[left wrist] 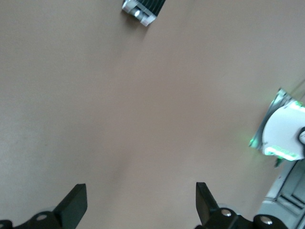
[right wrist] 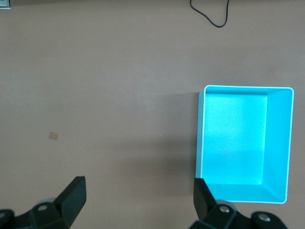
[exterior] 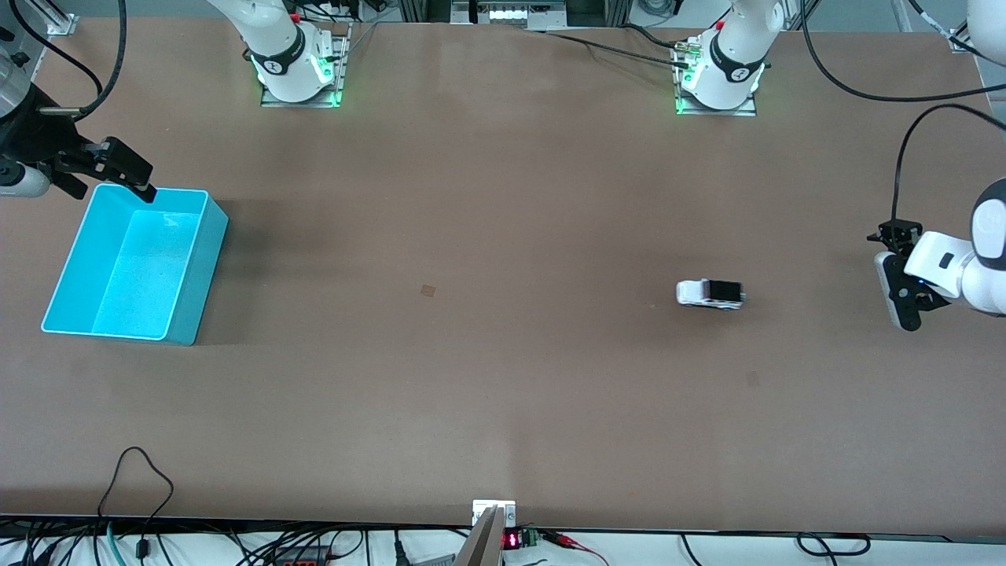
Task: Wind and store white jeep toy
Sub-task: 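Open the left gripper and lift it off the jeep, then withdraw the left gripper while the jeep rolls toward the box, then move the right gripper over the rolled jeep, then lower the right gripper and close it on the jeep, then lift the jeep and carry it over the blue box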
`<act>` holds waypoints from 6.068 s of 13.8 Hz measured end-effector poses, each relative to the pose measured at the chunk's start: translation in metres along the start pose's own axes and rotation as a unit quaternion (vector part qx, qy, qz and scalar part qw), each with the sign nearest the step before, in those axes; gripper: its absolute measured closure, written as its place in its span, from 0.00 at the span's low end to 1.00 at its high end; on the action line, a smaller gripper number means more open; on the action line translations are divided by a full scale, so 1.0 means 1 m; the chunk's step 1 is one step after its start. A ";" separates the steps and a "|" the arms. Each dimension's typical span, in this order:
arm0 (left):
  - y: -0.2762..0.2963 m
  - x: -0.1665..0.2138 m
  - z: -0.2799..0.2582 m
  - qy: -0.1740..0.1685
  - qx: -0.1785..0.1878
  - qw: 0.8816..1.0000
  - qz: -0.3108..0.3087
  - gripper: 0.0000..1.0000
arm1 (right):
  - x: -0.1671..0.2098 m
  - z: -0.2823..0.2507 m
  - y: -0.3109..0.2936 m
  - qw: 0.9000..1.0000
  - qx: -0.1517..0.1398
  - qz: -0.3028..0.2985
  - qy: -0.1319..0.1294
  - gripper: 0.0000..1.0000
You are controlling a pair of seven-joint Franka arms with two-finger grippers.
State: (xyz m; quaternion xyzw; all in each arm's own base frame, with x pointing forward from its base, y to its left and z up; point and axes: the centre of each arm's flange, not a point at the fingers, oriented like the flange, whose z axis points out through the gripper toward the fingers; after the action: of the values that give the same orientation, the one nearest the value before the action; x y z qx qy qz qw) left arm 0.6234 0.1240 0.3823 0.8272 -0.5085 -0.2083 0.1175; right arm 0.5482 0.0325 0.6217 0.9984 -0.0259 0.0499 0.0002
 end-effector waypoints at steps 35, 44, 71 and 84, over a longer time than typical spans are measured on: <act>0.184 0.045 -0.134 0.185 0.104 0.831 -0.515 0.00 | -0.018 0.068 0.006 0.966 0.017 -0.226 -0.126 0.00; 0.188 0.044 -0.139 0.184 0.104 0.831 -0.514 0.00 | -0.058 0.204 -0.087 0.880 0.032 -0.461 -0.108 0.00; 0.191 0.043 -0.136 0.168 0.094 0.834 -0.517 0.00 | -0.101 0.410 -0.185 0.841 0.034 -0.539 -0.023 0.07; 0.191 0.043 -0.136 0.167 0.094 0.834 -0.517 0.00 | -0.037 0.316 -0.120 0.899 0.012 -0.432 -0.071 0.51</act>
State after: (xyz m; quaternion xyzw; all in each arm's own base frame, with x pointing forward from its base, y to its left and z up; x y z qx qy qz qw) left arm 0.5520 -0.0031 0.5706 0.9988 0.0031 -0.0481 -0.0023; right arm 0.5490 0.1535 0.3038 0.9122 0.4088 -0.0253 0.0076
